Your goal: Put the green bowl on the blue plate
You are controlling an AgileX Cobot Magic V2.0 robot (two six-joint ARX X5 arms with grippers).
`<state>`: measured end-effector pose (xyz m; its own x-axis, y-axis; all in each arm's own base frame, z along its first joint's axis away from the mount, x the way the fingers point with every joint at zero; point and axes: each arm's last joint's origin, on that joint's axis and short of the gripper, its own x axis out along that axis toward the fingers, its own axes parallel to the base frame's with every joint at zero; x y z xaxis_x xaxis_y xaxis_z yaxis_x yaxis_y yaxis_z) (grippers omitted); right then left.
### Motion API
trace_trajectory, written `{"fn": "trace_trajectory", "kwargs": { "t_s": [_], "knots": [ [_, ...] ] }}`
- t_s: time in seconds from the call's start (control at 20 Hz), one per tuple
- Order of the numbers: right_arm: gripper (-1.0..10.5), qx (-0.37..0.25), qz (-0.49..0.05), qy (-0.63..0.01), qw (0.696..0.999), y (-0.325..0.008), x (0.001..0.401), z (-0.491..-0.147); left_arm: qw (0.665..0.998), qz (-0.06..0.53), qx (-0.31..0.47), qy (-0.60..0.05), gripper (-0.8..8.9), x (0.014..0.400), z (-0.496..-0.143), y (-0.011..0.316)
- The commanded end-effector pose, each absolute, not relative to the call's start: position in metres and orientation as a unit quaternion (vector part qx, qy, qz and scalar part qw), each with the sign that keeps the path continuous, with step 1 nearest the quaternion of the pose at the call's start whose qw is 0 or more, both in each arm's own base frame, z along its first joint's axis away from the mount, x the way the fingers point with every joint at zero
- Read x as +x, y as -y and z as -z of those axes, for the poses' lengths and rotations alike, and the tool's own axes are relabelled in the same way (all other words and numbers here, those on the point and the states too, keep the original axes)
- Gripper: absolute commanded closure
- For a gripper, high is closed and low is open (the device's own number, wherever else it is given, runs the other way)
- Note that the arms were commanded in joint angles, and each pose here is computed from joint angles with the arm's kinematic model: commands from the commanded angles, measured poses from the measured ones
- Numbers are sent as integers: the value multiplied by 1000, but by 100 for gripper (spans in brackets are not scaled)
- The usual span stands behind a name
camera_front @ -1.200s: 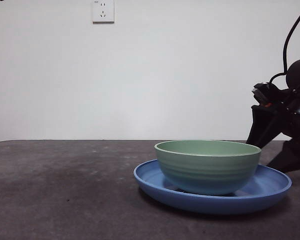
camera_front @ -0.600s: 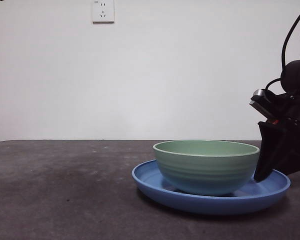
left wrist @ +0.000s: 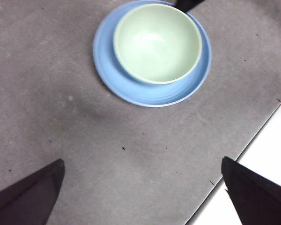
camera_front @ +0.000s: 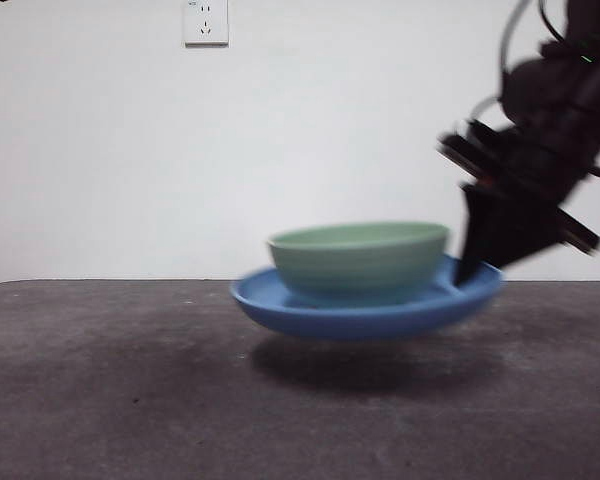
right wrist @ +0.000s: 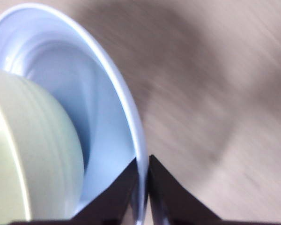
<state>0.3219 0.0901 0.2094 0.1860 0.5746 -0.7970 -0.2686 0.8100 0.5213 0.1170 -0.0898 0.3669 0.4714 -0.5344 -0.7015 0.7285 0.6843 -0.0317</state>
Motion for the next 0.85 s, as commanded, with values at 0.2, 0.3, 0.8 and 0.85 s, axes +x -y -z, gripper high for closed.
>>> {"fn": "trace_trajectory", "kwargs": {
  "t_s": [0.2, 0.3, 0.8, 0.85],
  "knots": [
    [937, 147, -310, -560, 754, -142, 332, -213, 849, 377, 137, -344, 148, 118, -371, 91],
    [937, 145, -315, -570, 745, -155, 333, -200, 849, 377, 137, -344, 148, 118, -371, 91],
    [924, 137, -291, -603, 730, -172, 341, -159, 849, 377, 136, -345, 148, 118, -371, 91],
    [879, 137, -290, -604, 730, -172, 341, -159, 849, 377, 136, -345, 148, 118, -371, 91]
  ]
}}
